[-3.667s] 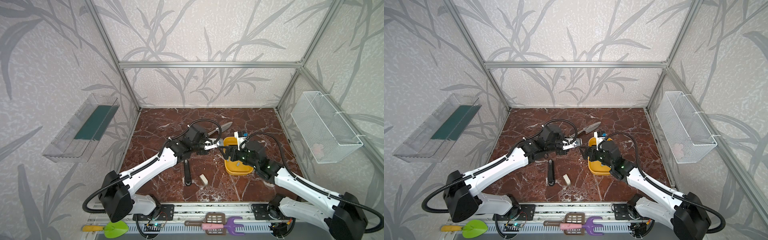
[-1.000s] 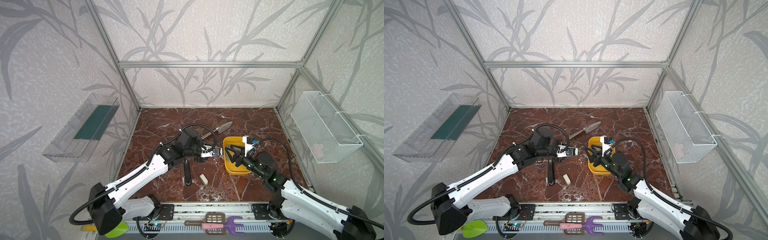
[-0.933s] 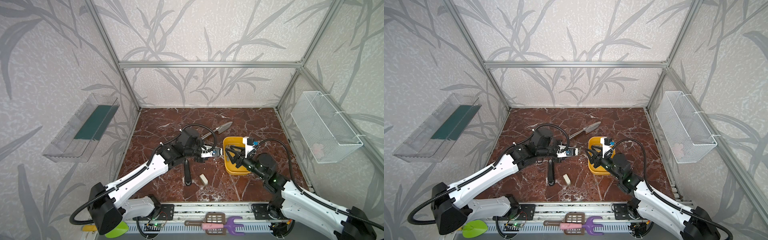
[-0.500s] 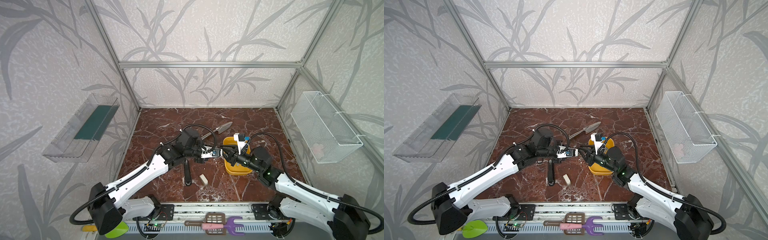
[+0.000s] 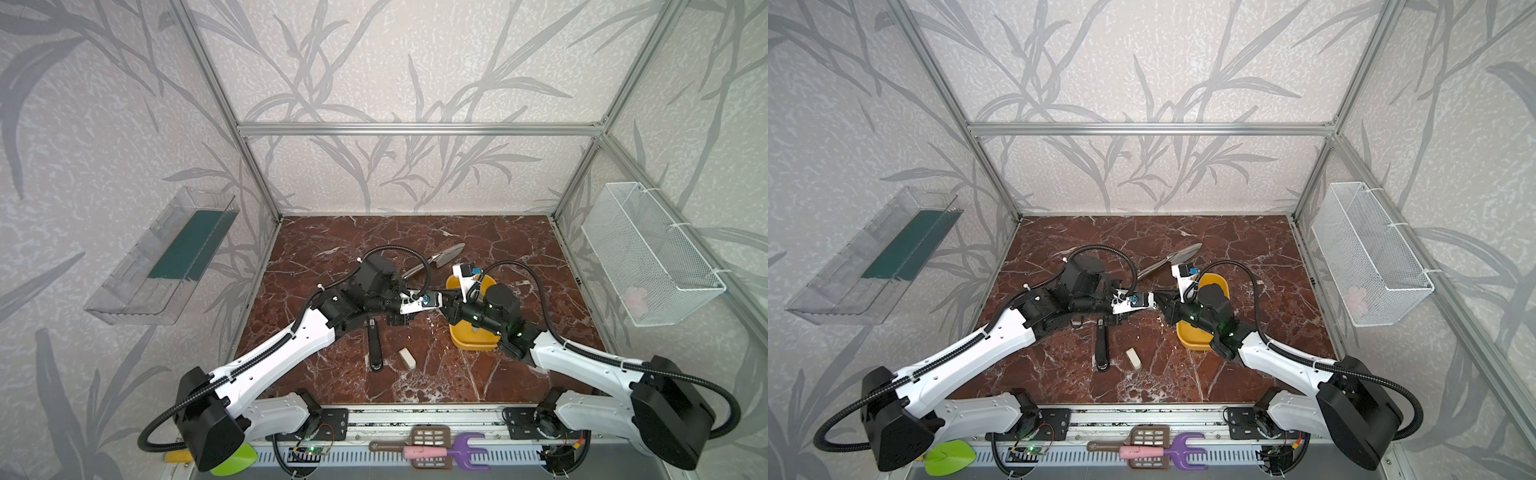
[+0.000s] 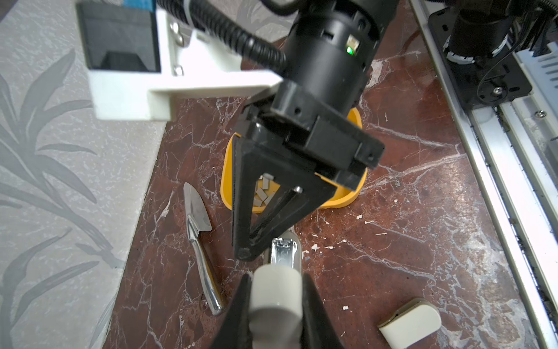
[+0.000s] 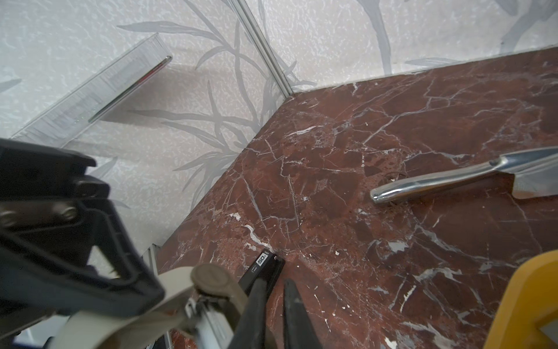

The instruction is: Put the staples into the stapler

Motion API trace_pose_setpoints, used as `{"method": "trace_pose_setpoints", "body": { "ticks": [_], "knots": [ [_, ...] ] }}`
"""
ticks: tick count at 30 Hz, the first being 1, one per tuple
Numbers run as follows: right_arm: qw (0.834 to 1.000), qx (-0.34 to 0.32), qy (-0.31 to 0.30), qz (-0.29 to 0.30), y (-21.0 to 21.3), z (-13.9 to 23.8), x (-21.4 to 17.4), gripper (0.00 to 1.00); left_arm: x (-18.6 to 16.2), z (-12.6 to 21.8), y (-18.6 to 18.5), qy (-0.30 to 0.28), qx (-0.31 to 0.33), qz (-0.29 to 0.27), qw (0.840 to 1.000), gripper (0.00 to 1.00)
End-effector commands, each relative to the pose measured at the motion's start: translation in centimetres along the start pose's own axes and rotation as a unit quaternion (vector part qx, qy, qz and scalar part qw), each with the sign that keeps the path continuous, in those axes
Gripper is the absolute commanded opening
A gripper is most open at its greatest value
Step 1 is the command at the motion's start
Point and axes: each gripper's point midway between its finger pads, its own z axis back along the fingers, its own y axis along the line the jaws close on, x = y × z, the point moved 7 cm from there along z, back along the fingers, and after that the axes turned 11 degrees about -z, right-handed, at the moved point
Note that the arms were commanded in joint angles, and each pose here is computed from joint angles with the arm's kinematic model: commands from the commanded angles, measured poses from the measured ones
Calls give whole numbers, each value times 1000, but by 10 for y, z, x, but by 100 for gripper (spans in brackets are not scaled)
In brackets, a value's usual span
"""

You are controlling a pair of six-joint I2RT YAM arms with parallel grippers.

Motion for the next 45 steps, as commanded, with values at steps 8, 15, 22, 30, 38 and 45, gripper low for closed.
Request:
{"method": "trace_pose_setpoints", "body": {
  "ticks": [8, 15, 22, 30, 38, 45],
  "knots": [
    [998, -23, 26, 50, 21, -5, -8, 20, 32, 20, 15, -90, 39, -14, 995, 0],
    [996, -57, 12, 74, 22, -4, -8, 29, 35, 25, 15, -104, 50, -14, 993, 0],
    [989, -79, -74, 101, 17, 27, 2, 58, 32, 24, 15, -96, 53, -15, 994, 0],
    [979, 38, -89, 179, 55, 68, 7, 72, 27, 24, 16, -92, 46, -7, 995, 0],
    [948, 82, -75, 298, 81, 66, -10, 71, 34, 32, 9, -122, 4, -6, 993, 0],
    [930, 138, -45, 336, 85, 53, -26, 66, 43, 39, -3, -165, -47, -17, 985, 0]
  ]
}}
